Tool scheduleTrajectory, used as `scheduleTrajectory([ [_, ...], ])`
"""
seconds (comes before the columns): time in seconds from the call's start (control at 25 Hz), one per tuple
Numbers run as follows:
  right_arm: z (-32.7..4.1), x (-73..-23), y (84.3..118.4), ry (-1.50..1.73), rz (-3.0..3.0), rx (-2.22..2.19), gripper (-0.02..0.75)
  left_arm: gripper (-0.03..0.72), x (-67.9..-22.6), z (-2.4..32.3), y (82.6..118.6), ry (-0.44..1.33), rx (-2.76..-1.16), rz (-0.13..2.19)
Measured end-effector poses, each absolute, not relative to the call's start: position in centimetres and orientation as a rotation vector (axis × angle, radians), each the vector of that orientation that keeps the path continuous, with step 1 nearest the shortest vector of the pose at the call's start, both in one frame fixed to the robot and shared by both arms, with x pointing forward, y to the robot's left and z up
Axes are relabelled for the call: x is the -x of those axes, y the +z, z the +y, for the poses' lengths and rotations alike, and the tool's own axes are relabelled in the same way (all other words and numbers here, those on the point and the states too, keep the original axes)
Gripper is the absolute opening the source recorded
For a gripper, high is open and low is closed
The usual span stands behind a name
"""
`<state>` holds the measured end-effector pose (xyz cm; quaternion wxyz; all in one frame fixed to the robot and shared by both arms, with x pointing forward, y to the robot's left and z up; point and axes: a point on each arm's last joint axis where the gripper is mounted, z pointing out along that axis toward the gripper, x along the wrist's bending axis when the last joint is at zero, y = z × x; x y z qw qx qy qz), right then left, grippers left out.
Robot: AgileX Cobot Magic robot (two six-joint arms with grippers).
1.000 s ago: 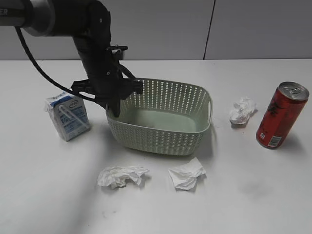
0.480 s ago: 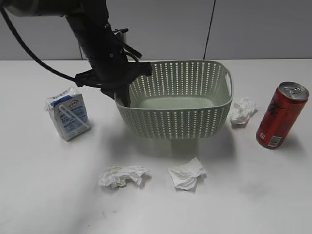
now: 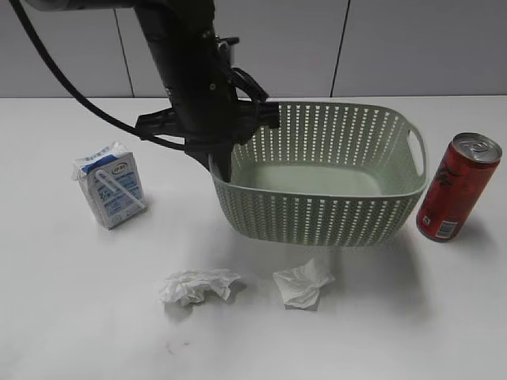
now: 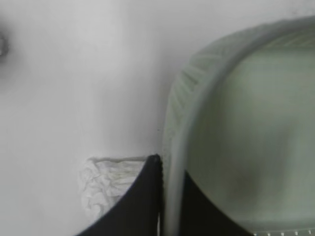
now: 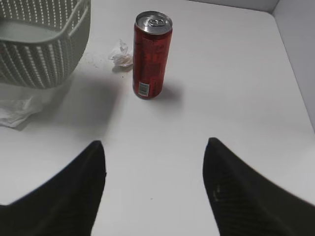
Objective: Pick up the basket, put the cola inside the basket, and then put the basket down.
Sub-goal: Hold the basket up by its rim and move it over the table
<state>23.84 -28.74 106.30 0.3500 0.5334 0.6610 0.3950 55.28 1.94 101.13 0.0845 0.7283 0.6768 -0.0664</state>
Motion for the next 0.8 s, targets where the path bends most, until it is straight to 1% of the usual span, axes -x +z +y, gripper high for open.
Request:
scheduleTrajectory([
  [0.08, -28.7, -24.5, 107.0, 1.028, 1.713, -1.448, 0.493, 0.0, -55.0, 1.9, 101.0, -0.122, -2.182, 2.062],
  [0.16, -28.7, -25.6, 107.7, 1.008, 1.737, -1.514, 0.553, 0.0, -54.9, 2.0, 101.1, -0.063, -2.188, 2.07],
  [0.24, -28.6, -27.0, 108.5, 0.97, 1.778, -1.574, 0.608, 0.0, -54.9, 2.0, 101.2, -0.042, -2.186, 2.073],
  [0.32, -28.6, -28.5, 109.1, 0.934, 1.815, -1.619, 0.632, 0.0, -54.8, 2.0, 101.3, -0.041, -2.185, 2.072],
  [0.56, -28.4, -33.6, 111.1, 0.828, 1.913, -1.734, 0.639, 0.0, -54.7, 1.9, 101.3, -0.04, -2.19, 2.07],
  [0.8, -28.3, -38.3, 112.7, 0.757, 1.986, -1.762, 0.622, 0.0, -53.9, 2.4, 101.3, -0.039, -2.202, 2.075],
])
